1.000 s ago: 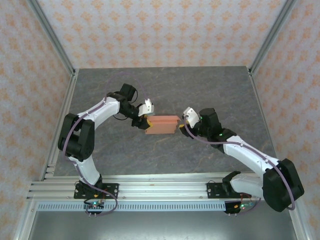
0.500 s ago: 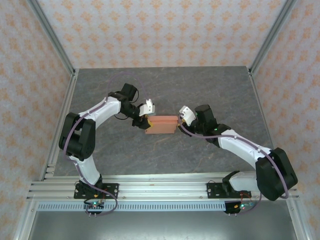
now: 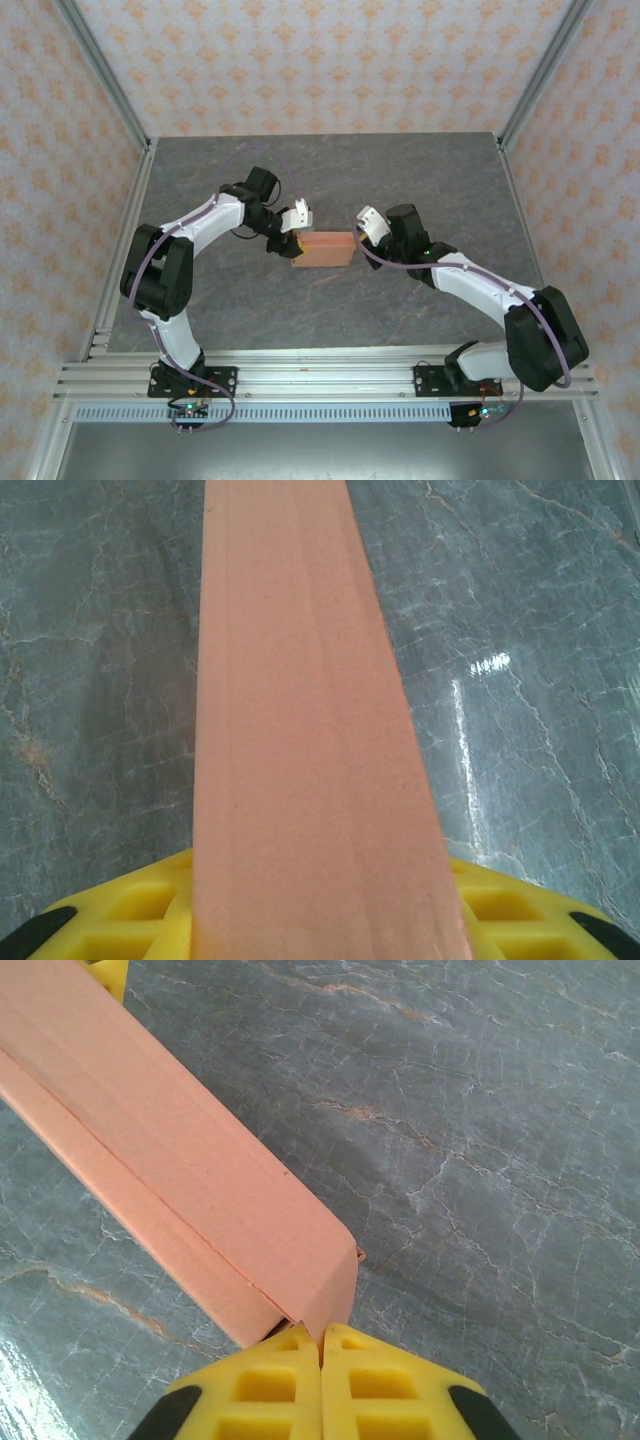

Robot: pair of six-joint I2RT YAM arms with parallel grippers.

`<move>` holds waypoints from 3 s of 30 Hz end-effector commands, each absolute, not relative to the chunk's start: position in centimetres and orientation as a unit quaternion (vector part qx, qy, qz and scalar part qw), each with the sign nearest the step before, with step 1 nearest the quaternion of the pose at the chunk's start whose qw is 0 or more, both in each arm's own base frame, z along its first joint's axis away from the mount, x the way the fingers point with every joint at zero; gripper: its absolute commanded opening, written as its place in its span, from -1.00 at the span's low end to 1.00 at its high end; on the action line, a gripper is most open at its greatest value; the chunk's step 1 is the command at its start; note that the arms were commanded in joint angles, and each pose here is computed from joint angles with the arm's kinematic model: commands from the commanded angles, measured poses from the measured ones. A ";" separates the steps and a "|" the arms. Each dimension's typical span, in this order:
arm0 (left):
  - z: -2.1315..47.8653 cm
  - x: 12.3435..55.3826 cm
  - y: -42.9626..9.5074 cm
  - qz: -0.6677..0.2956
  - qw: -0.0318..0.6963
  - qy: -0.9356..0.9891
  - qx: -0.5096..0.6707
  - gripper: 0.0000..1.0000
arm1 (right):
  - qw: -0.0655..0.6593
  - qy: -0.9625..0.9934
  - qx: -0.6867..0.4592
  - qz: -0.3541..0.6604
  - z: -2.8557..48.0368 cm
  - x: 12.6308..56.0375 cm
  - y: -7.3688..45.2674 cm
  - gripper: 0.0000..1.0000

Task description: Fold the paper box

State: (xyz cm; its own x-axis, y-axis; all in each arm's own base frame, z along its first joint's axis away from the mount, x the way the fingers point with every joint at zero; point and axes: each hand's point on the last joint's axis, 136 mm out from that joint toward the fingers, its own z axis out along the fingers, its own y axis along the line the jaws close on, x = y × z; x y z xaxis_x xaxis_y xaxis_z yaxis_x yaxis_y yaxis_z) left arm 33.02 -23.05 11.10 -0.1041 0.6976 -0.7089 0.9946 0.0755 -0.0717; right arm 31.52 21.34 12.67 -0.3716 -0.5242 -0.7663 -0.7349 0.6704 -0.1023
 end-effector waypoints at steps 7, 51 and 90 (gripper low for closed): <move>10.0 34.8 -23.2 -0.240 0.238 0.720 0.606 -0.15 | 0.423 0.829 -0.340 0.133 14.8 32.7 21.9 -0.96; 10.3 35.1 -22.5 -0.231 0.235 0.741 0.585 -0.18 | 0.362 0.880 -0.290 0.107 14.7 33.2 21.1 -0.97; 9.3 36.0 -22.4 -0.185 0.220 0.764 0.578 -0.45 | 0.235 0.960 -0.090 0.123 14.4 34.9 22.1 -0.91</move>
State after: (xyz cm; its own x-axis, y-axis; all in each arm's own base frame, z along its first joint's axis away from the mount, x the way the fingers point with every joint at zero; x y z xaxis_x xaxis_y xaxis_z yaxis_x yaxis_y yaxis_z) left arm 35.39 -22.50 9.51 -0.2362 0.7804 -0.5789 0.9662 0.2520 -0.0546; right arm 35.22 21.95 14.63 -0.8548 -0.1288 -0.5027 -0.2584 0.9457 0.1971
